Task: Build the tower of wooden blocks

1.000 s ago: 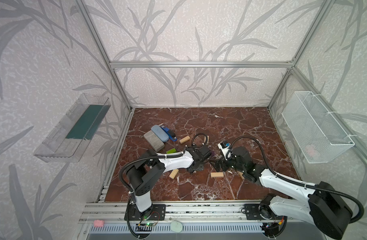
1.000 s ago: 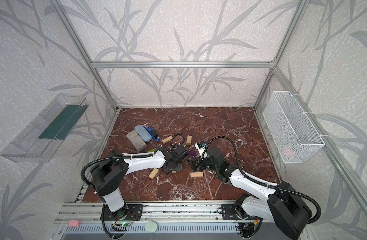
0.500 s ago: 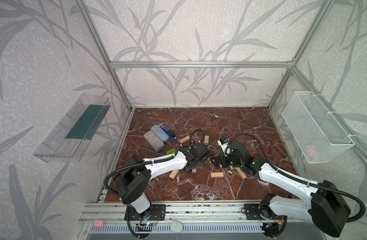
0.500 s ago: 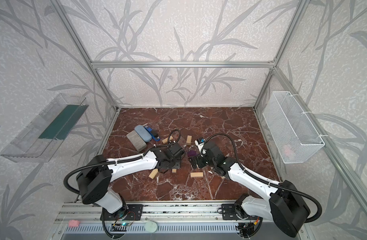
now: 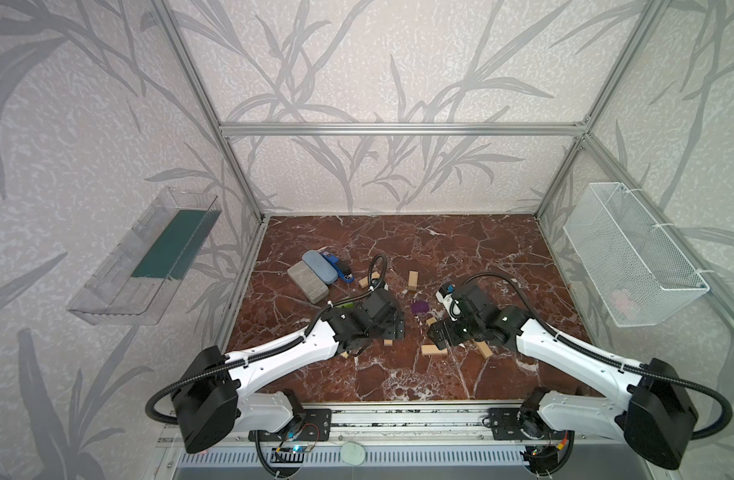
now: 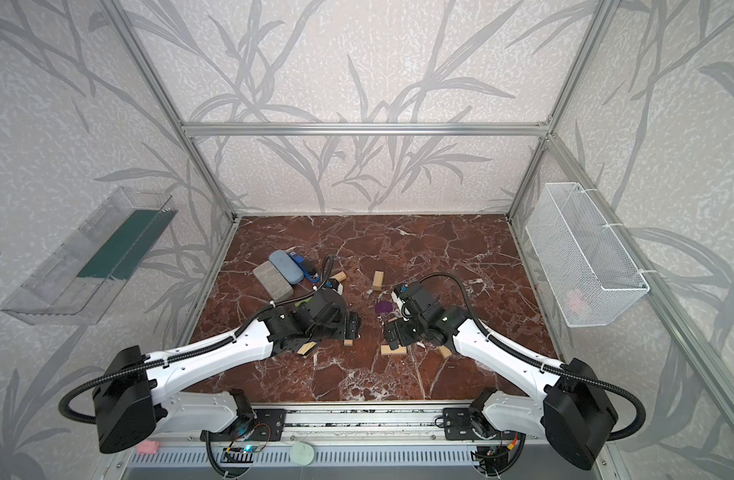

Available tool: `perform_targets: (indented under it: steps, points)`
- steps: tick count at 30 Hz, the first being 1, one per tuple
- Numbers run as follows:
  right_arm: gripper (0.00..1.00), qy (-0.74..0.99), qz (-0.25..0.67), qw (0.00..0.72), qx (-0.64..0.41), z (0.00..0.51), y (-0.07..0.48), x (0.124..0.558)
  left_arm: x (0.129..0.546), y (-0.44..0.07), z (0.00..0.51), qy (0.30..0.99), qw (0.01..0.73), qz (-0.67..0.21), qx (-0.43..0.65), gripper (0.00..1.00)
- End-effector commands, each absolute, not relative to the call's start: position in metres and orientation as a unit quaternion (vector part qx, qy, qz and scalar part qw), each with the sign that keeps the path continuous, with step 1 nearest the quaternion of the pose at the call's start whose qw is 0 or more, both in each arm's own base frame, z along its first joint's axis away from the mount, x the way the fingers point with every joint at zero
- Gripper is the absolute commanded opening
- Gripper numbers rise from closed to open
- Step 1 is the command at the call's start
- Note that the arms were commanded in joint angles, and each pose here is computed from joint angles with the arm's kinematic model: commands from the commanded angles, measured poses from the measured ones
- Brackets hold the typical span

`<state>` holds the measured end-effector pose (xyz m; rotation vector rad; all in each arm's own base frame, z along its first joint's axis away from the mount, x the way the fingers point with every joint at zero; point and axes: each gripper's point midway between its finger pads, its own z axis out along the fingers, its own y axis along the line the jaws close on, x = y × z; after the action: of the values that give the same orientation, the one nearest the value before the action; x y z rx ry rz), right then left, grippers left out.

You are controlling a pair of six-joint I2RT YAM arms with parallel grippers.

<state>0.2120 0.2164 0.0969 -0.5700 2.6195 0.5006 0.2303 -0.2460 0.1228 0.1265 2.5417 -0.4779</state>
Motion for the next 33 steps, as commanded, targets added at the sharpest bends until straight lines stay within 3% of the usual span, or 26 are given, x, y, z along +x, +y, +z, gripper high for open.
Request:
perform_targets:
  steps: [1, 7, 24, 33]
  points:
    - [0.97, 0.945, 0.172, 0.180, -0.212, 0.089, 0.223, 0.202, 0.230, -0.249, 0.132, 0.934, 0.290, -0.201, 0.055, 0.99]
    - [0.96, 0.940, 0.203, 0.158, -0.225, 0.075, 0.247, 0.200, 0.229, -0.240, 0.133, 0.931, 0.302, -0.202, 0.039, 0.99]
    - [0.96, 0.949, 0.179, 0.126, -0.227, 0.033, 0.249, 0.203, 0.232, -0.221, 0.128, 0.930, 0.315, -0.191, 0.009, 1.00]
    - [0.89, 0.949, 0.188, 0.106, -0.230, 0.038, 0.252, 0.178, 0.230, -0.217, 0.131, 0.928, 0.318, -0.195, 0.000, 0.99]
